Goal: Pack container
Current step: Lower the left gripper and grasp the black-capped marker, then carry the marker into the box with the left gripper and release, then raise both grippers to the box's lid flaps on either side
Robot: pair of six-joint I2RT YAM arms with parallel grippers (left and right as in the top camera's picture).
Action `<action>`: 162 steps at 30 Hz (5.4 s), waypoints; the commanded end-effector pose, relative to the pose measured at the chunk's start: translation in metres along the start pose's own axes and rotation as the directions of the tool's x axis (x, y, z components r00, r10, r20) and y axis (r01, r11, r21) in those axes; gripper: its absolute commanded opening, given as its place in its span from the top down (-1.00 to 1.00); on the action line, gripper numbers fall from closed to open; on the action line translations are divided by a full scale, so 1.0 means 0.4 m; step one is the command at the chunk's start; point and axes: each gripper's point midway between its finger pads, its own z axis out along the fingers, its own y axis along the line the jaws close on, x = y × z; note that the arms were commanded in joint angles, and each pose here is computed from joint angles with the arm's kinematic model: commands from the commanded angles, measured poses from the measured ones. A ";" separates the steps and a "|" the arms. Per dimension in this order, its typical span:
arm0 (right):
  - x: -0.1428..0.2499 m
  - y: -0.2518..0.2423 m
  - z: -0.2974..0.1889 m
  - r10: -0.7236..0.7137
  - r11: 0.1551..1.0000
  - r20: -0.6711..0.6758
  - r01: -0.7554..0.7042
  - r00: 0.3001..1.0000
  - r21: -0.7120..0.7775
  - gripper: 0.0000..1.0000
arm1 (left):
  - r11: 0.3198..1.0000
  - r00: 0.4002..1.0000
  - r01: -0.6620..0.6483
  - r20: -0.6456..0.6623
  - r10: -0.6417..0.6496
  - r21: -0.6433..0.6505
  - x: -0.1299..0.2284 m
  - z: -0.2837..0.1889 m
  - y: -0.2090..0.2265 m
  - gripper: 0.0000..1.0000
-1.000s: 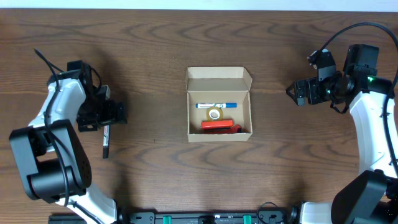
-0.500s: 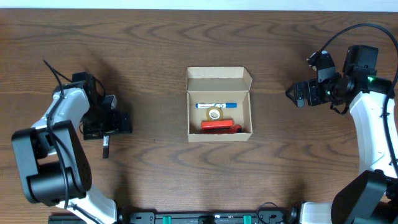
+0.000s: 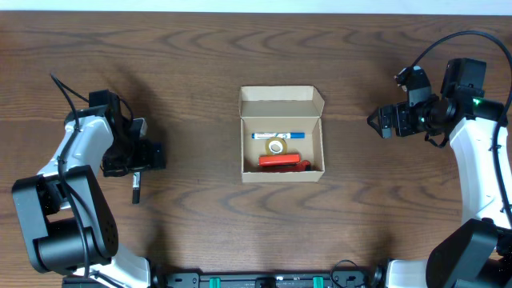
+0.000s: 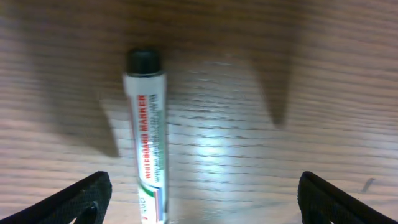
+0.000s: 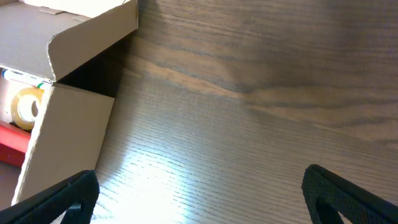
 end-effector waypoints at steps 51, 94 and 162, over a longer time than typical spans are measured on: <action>0.004 -0.001 0.003 0.029 1.000 0.001 -0.029 1.000 -0.012 -0.99 | 0.987 0.998 0.065 0.001 -0.066 -0.147 0.046 0.063 0.067 0.38; -0.006 -0.005 0.003 0.022 1.000 0.016 -0.022 1.000 -0.005 -0.99 | -0.269 -0.397 -0.865 0.252 0.883 -0.423 0.090 -0.313 -0.828 0.88; -0.030 0.145 0.047 0.253 0.927 -0.040 -0.254 0.967 -0.277 0.97 | 0.798 0.842 -0.512 0.370 0.392 0.319 -0.213 -0.349 -0.489 0.33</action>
